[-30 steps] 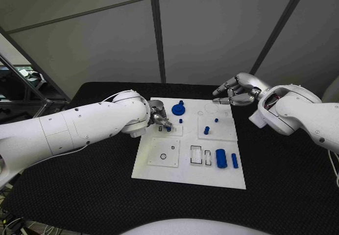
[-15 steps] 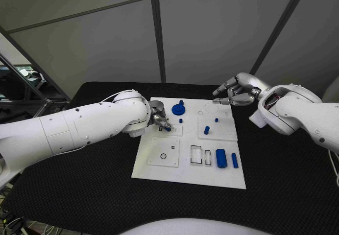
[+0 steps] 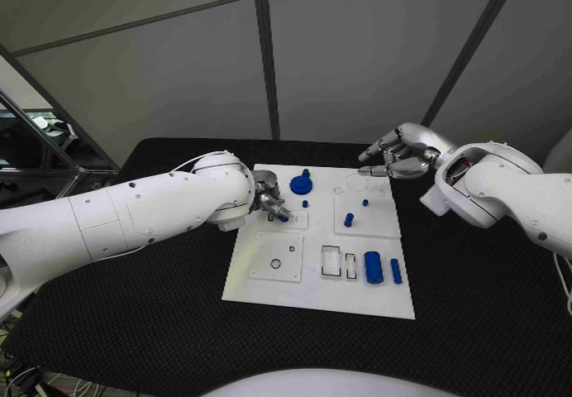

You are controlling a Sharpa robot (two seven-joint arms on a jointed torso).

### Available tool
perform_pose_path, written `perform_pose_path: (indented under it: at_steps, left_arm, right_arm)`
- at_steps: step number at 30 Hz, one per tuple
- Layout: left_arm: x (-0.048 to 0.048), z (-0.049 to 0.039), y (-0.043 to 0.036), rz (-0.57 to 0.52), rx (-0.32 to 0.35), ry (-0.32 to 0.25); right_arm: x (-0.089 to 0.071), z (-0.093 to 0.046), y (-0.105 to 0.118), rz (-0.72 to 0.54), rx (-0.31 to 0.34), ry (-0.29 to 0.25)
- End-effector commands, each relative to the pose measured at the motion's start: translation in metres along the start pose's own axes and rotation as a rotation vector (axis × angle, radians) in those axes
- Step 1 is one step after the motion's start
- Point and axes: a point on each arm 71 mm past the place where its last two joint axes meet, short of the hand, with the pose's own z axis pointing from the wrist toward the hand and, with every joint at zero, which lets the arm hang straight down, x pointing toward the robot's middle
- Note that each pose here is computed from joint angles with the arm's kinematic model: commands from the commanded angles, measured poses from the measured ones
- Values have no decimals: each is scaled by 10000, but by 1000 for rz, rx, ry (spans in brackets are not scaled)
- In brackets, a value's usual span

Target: Assemble the parts on the task board

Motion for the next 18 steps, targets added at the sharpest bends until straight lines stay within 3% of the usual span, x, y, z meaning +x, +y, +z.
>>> perform_pose_path:
  at_steps: [1, 18]
  left_arm:
    - [7, 13, 11, 12, -12, 13]
    - [18, 72, -6, 21, -26, 43]
  right_arm:
    - [-3, 5, 19, -7, -10, 4]
    - [-8, 4, 7, -12, -1, 3]
